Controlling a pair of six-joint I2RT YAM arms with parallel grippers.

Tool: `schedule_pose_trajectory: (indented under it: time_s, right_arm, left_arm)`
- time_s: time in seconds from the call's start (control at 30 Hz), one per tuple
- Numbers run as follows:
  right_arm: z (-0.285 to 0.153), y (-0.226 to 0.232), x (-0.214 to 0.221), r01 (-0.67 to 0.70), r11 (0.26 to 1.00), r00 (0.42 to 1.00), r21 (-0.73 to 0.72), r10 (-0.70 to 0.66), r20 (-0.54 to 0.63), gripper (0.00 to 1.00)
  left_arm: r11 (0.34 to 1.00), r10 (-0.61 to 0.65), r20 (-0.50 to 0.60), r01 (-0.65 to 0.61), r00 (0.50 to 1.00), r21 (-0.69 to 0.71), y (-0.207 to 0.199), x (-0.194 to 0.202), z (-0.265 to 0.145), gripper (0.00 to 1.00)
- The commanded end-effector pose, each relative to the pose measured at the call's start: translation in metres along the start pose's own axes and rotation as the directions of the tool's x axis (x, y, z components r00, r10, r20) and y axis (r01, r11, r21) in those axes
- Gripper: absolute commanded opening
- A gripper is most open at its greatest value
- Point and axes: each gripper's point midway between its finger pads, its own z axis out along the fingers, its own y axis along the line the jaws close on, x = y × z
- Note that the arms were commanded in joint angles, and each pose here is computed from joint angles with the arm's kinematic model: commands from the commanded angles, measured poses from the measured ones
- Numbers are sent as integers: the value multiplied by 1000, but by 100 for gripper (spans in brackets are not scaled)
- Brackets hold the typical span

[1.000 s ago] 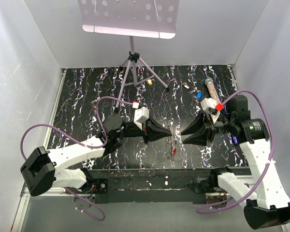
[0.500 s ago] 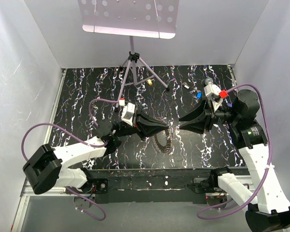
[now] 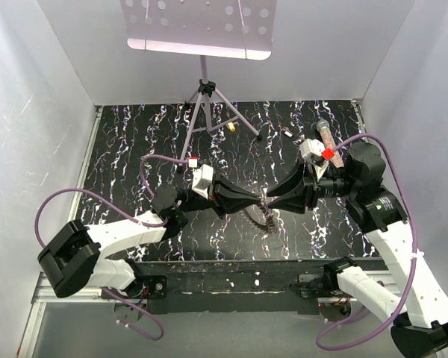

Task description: Put the keys on the keyring

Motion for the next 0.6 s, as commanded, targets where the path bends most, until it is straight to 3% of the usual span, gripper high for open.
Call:
schedule_pose_trajectory:
  time_s: [0.0,0.3,0.57]
  right_arm:
    - [-2,-4,-3,98,995,995,32,-98,-8,43]
    - [-1,-15,0,60,995,998,83,-60,-1,41]
    - [2,-14,3,24,998,1000,64,-24,-2,29]
  left_arm:
    - [993,110,18,-111,994,40,-10,-15,-4,0]
    - [989,141,24,-141,990,39,-11,-19,-8,0]
    - [990,141,34,-141,990,19,-7,-22,-8,0]
